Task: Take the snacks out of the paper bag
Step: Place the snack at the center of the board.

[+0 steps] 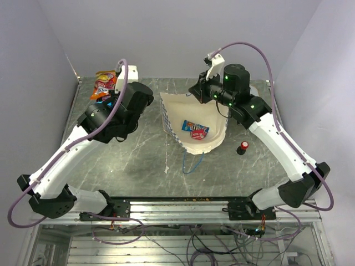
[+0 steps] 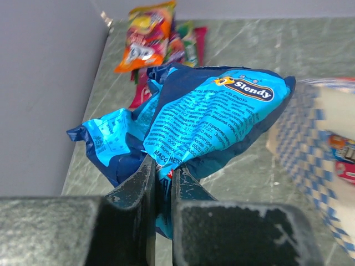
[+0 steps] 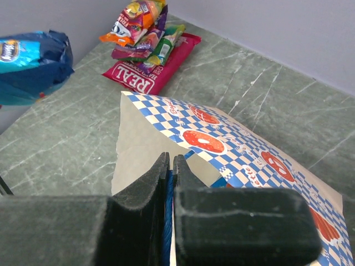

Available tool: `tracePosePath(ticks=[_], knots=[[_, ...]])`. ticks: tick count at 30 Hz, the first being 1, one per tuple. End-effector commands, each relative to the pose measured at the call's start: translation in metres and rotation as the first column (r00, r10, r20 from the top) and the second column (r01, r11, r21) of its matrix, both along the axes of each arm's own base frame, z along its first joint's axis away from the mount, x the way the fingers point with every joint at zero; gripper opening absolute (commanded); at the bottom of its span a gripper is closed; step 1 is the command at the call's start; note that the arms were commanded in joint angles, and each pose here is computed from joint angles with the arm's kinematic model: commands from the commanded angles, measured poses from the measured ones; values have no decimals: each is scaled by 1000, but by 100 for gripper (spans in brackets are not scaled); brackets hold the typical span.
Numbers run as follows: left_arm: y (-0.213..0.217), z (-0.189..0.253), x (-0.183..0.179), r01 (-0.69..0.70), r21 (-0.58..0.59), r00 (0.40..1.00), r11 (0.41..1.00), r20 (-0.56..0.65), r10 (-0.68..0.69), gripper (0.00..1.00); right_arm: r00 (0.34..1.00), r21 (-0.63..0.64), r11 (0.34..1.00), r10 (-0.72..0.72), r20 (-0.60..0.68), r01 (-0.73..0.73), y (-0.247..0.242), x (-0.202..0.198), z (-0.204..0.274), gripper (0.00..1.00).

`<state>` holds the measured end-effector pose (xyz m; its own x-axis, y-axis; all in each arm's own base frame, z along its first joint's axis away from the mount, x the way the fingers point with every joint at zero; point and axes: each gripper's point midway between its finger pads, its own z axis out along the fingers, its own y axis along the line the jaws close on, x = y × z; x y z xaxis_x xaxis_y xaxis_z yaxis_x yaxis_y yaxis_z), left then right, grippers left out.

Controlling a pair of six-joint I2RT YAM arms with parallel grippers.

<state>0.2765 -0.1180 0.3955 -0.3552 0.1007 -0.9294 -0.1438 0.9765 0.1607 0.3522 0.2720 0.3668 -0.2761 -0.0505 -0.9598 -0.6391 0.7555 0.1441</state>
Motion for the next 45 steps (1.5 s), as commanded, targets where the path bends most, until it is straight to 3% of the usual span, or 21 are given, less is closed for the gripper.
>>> tracePosePath(ticks=[1, 9, 16, 25, 32, 35, 40, 41, 44, 45], knots=[[45, 1, -1, -179, -116, 976, 977, 102, 191, 7, 999, -43, 998, 36, -7, -36, 2, -3, 4, 0], [71, -75, -6, -272, -27, 962, 962, 3, 272, 7, 997, 3, 997, 73, -7, -73, 2, -19, 11, 0], [84, -160, -10, -335, 63, 942, 940, -11, 336, 7, 996, 11, 996, 84, 24, -85, -5, -31, 22, 0], [83, -229, 38, -237, 132, 962, 962, -103, 251, 7, 996, 41, 995, 89, 27, -90, -9, -43, 24, 0], [84, -255, 65, -146, 199, 965, 969, -189, 184, 7, 992, 78, 989, 125, 15, -126, 0, -46, 26, 0], [79, -272, 68, -94, 161, 961, 982, -245, 132, 7, 991, 89, 987, 133, -2, -132, 3, -45, 23, 0], [78, -291, 60, -98, -7, 937, 995, -338, 90, 8, 989, 104, 984, 148, -20, -145, 8, -44, 21, 0], [76, -294, 56, -99, -46, 930, 994, -358, 77, 11, 989, 106, 984, 149, -22, -146, 8, -44, 21, 0], [66, -293, 42, -76, -152, 924, 985, -383, 12, 34, 989, 103, 985, 145, -23, -142, 9, -42, 21, 0], [63, -290, 37, -71, -175, 921, 982, -389, -3, 50, 989, 105, 984, 144, -22, -141, 9, -42, 21, 0]])
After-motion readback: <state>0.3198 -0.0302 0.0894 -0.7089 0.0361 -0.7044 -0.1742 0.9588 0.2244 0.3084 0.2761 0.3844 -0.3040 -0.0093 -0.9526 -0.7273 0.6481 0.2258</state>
